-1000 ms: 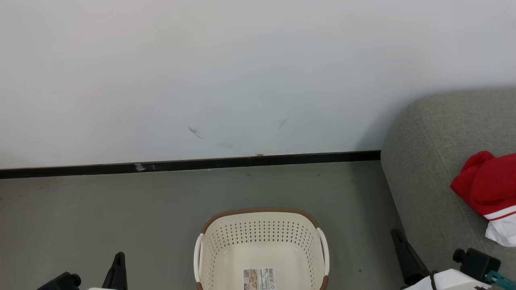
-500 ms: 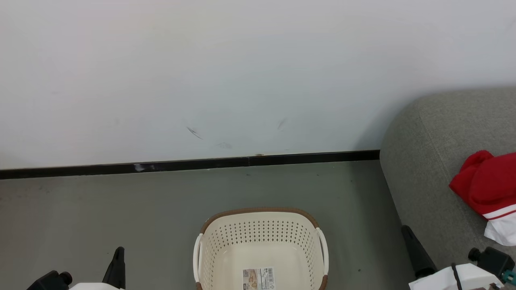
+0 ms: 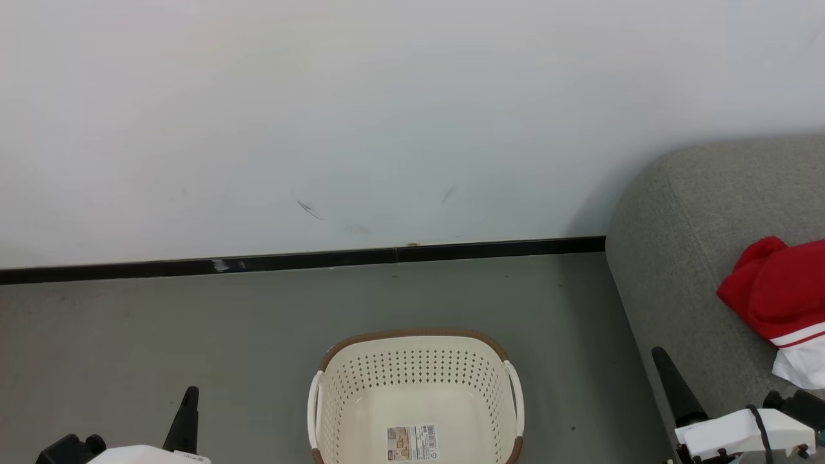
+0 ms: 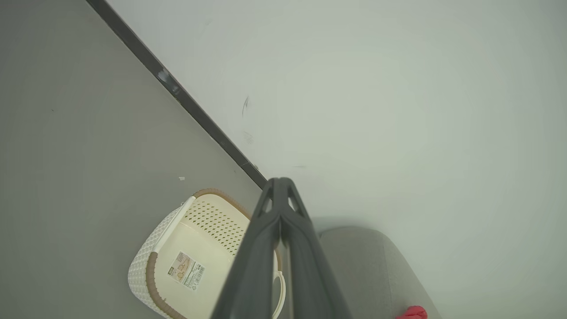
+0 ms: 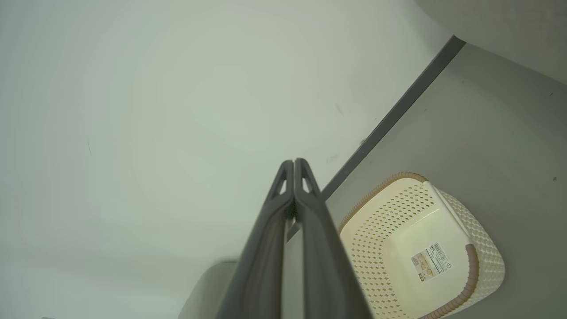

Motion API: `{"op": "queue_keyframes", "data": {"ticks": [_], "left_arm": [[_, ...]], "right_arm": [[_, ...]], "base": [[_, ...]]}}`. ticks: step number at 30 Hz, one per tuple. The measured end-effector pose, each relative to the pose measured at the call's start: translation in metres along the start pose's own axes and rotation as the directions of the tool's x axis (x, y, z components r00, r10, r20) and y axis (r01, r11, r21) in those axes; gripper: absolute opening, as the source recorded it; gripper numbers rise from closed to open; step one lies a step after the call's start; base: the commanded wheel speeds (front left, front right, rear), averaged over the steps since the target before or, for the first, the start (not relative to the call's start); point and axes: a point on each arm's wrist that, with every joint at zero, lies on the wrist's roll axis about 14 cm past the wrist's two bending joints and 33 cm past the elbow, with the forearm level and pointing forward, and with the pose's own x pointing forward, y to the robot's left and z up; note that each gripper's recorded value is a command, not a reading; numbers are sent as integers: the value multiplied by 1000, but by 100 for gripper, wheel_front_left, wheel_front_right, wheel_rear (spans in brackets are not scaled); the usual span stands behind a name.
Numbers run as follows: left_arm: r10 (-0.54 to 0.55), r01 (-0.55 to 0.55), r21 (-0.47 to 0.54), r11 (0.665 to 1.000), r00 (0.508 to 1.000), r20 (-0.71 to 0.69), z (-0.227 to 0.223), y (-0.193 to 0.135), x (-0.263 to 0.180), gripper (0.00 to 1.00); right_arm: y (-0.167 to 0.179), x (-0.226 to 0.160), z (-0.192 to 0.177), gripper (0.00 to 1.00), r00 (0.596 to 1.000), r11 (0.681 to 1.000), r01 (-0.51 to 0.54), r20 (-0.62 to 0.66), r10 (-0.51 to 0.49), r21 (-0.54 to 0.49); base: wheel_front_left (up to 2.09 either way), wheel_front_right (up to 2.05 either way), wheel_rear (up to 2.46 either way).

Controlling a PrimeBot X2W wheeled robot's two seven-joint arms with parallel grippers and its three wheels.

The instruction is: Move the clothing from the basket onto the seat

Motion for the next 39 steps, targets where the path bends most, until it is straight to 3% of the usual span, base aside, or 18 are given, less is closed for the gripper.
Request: {"op": "queue_keyframes", "data": {"ticks": [9,20,35,39], "left_arm": [[-34,33,-122,992,999,-10,2,-6,5,0],[-71,66,-256,964,997,-9,5,-10,7,0],[-143,139,-446,884,989,26,13,-22,13,0],[-147,145,-451,881,989,31,15,-24,14,0]], "right_arm": [[-5,4,8,0,1000,990,17,13,-19,137],[-7,8,13,0,999,957,20,19,-27,289],[-7,14,26,0,999,867,1,41,-24,498],[-7,14,26,0,999,860,2,42,-27,511]], "base": [[0,0,0],[0,0,0],[0,0,0],[0,0,0]]}}
